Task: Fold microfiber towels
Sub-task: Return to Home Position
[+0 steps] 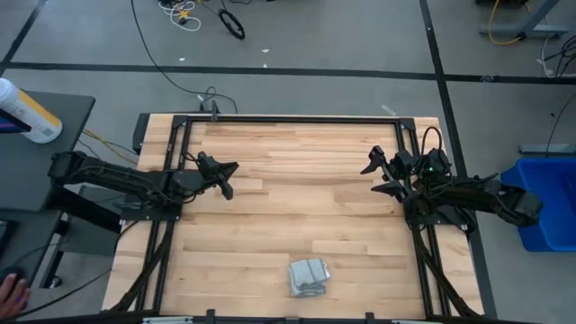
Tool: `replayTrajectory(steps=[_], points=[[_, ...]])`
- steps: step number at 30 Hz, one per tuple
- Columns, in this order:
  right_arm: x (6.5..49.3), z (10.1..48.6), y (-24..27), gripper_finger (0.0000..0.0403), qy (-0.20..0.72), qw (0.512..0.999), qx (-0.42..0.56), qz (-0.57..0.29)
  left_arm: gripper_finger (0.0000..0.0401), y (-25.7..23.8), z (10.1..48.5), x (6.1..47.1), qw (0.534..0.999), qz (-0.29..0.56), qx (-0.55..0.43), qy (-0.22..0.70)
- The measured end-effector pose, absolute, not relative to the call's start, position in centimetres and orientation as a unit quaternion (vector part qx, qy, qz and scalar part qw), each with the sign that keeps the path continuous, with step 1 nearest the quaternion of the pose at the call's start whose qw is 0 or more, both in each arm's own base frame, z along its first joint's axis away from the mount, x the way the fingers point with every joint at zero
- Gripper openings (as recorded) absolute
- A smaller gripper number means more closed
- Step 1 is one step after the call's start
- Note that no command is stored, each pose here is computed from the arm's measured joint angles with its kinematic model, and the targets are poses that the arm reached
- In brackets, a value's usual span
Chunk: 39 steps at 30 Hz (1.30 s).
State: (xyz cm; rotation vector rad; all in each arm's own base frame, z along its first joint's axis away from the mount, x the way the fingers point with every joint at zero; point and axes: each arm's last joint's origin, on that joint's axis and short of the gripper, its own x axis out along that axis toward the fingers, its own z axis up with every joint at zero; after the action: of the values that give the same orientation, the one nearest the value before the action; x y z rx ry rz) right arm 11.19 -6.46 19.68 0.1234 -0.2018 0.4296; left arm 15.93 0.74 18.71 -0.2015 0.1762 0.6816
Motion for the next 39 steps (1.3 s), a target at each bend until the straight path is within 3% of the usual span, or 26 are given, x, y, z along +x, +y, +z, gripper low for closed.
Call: replayTrajectory(steps=[39], points=[[11.19, 19.67, -6.46, 0.0049, -0.1, 0.97, 0.061, 0.213, 0.0046, 0.74, 18.71, 15.93, 0.934, 0.334, -0.098, 0.086]])
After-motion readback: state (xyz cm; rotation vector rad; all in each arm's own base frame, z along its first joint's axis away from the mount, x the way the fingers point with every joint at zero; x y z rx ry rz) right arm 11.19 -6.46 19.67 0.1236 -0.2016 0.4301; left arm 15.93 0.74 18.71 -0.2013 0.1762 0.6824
